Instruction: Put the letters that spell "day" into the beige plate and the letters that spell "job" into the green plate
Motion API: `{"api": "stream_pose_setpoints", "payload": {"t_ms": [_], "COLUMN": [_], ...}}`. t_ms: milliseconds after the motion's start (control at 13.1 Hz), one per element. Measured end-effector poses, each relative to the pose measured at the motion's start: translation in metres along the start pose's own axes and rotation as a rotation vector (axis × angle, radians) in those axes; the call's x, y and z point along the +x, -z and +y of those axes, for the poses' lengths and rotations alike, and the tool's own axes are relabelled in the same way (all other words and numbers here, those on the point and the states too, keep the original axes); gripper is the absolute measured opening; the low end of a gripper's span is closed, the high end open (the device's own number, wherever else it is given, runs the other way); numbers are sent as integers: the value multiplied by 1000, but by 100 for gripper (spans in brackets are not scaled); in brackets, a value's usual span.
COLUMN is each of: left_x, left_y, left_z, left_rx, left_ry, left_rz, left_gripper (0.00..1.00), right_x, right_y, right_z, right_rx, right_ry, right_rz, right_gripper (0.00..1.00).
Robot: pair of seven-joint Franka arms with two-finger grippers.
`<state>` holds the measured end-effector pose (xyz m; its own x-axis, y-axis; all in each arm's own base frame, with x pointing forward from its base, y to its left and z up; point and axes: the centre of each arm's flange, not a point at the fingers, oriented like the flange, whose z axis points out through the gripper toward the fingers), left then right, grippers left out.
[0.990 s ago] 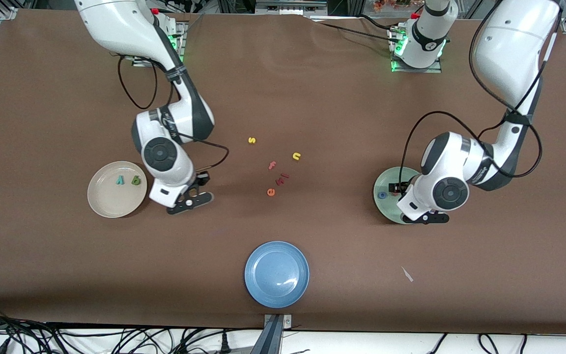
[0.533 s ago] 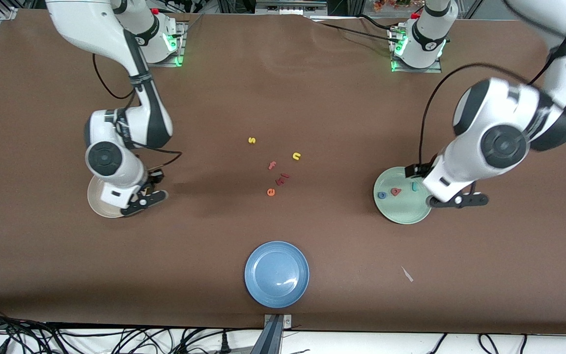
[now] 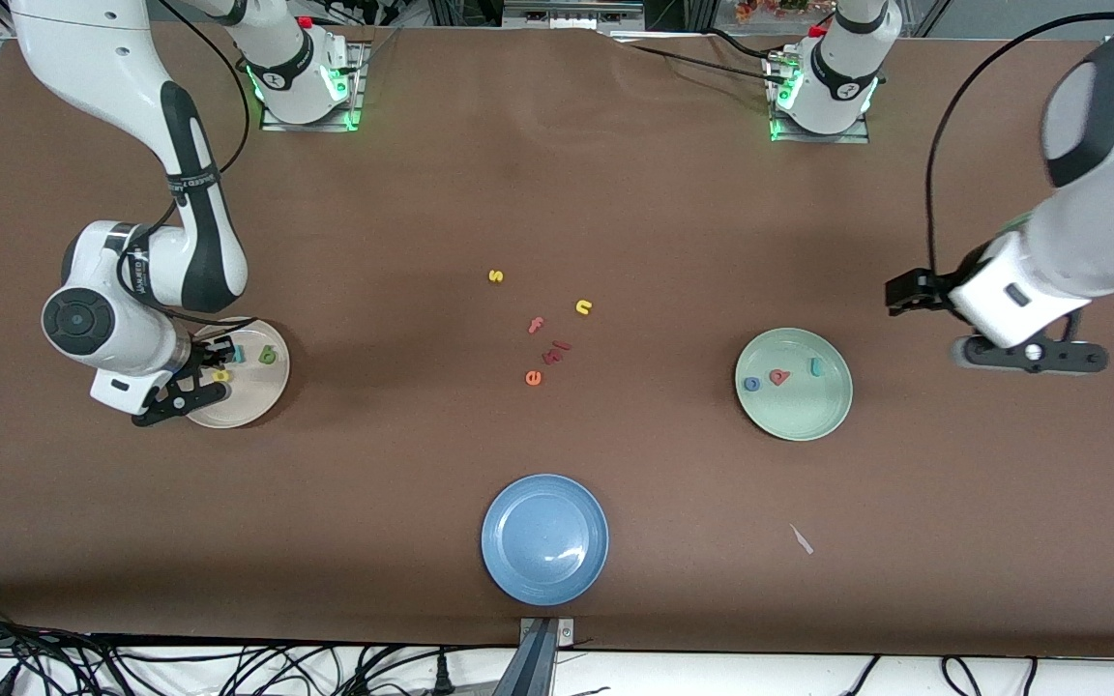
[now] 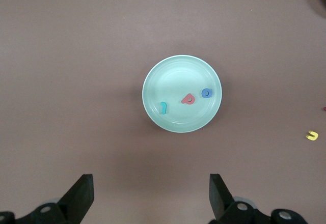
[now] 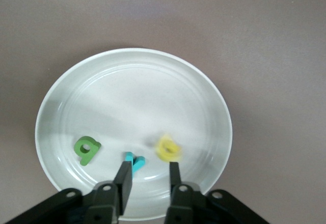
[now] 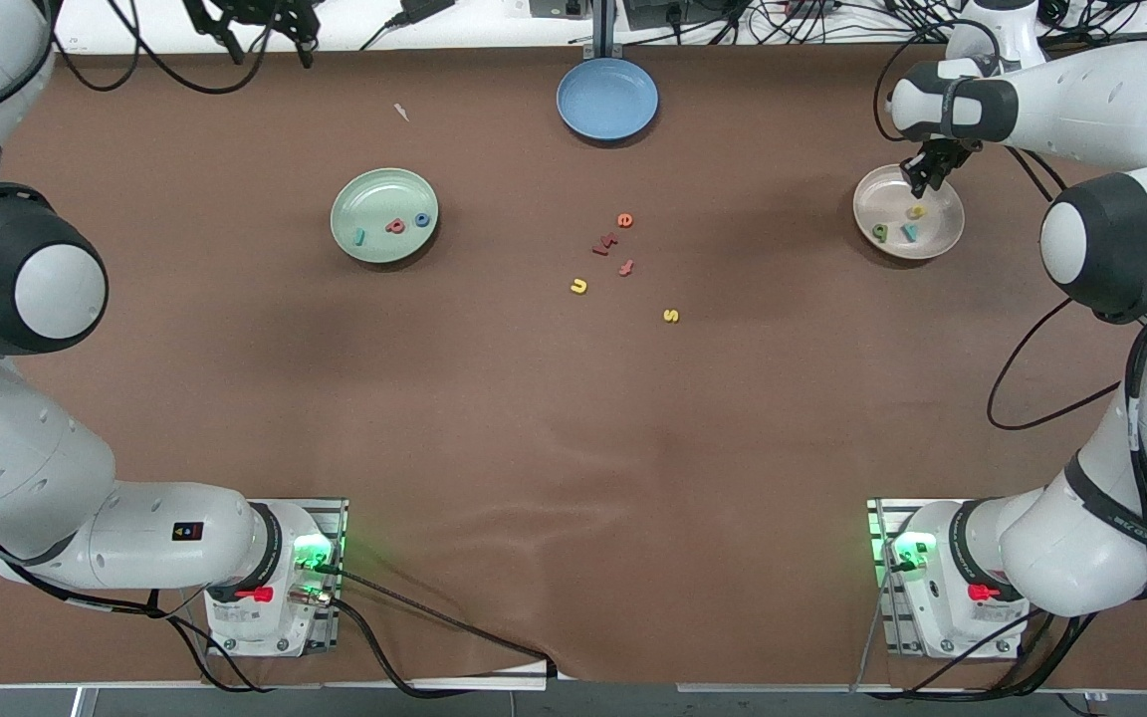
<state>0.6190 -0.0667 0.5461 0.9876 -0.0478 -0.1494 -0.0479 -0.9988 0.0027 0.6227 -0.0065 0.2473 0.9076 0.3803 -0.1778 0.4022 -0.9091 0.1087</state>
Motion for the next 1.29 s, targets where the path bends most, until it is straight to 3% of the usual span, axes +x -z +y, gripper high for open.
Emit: {"api": "stream_pose_setpoints", "payload": {"t_ms": [304, 457, 685, 1294], "left_x": [-38, -61, -82, -81], "left_y": [-8, 0, 20, 24], "left_z": [-8, 6, 19, 16], "left_rx": [-9, -1, 5, 6], "left_ry": [5, -18, -42, -36], "left_rz": [43, 71, 110, 114], "left_gripper": [100, 100, 100, 100], "right_x": [20, 30, 44, 54], "right_y": [13, 25, 47, 79], "right_z": [-33, -55, -92, -141], "right_rx": [10, 16, 21, 0], "right_ry": [46, 62, 19, -58], "right_rz": [31, 21, -1, -46], "right_gripper": [81, 100, 100, 100]}}
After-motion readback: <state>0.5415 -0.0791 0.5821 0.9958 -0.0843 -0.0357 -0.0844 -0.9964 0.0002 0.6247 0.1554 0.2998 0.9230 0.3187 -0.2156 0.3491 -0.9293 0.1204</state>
